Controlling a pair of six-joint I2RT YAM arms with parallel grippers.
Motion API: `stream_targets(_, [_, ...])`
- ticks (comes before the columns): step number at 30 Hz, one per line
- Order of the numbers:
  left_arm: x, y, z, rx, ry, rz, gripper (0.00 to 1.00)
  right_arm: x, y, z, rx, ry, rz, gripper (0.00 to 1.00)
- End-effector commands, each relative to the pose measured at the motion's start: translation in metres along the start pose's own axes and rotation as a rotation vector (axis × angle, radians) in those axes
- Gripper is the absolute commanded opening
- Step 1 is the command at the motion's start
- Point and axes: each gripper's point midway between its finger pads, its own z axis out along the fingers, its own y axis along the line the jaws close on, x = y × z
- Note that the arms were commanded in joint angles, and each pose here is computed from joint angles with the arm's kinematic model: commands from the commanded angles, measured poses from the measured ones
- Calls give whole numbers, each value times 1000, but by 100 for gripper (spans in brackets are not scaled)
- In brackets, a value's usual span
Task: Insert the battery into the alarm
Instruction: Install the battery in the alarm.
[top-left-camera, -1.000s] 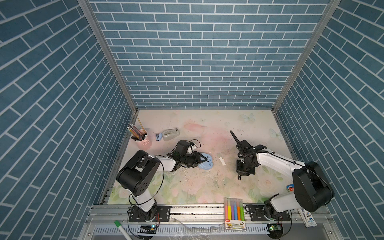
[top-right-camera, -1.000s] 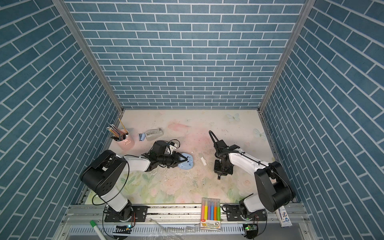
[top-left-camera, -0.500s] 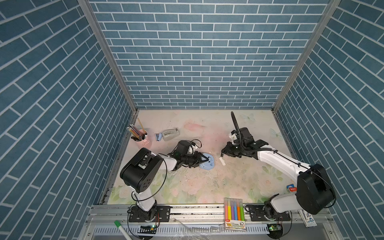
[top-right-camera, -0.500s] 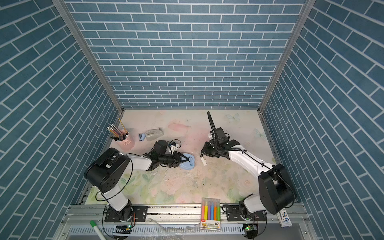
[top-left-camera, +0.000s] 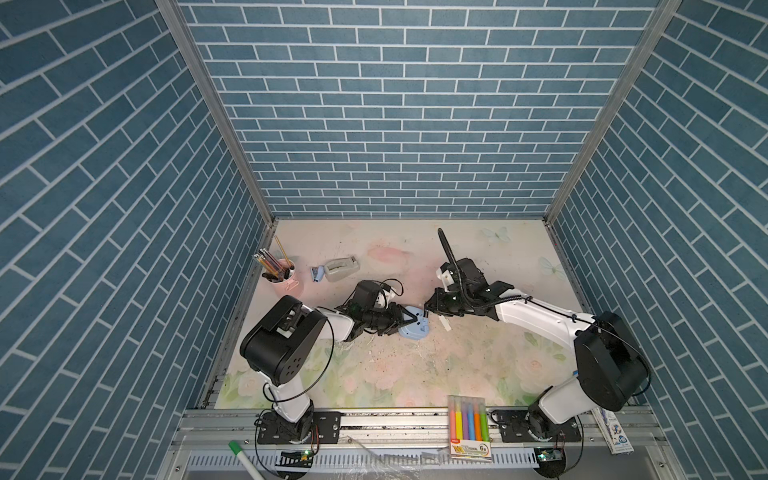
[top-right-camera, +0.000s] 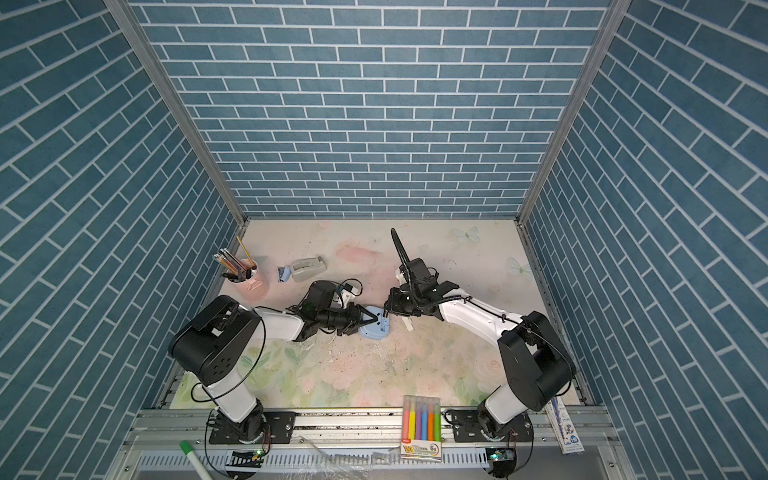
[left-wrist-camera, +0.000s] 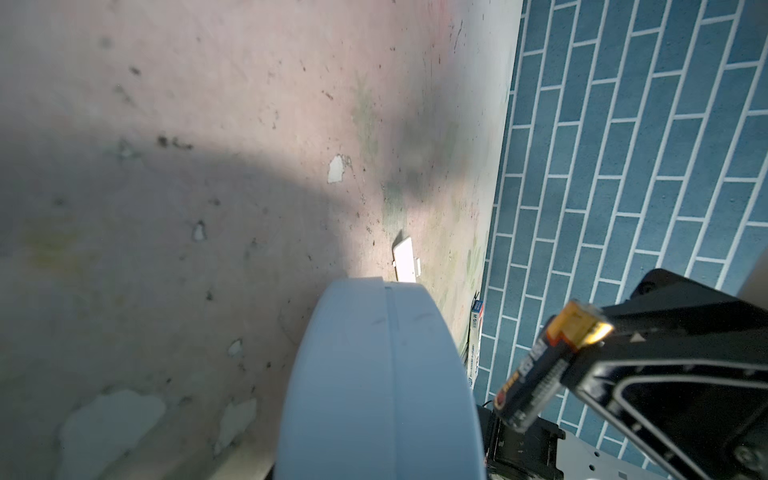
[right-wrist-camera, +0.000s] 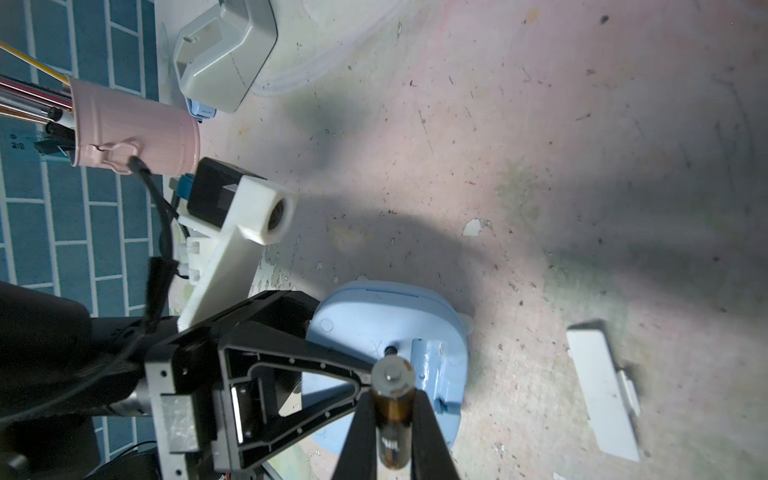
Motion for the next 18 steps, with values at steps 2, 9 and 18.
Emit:
stream_targets(2, [6, 22, 2, -64, 17, -45, 0, 3, -9, 11, 21, 3, 25, 0])
stream_targets(9, [5, 21, 3, -61, 18, -44, 0, 11, -12, 21, 18, 30, 32, 0])
stream_targets(18, [5, 22, 4, -59, 20, -45, 0, 20, -13, 33, 23, 61, 31, 0])
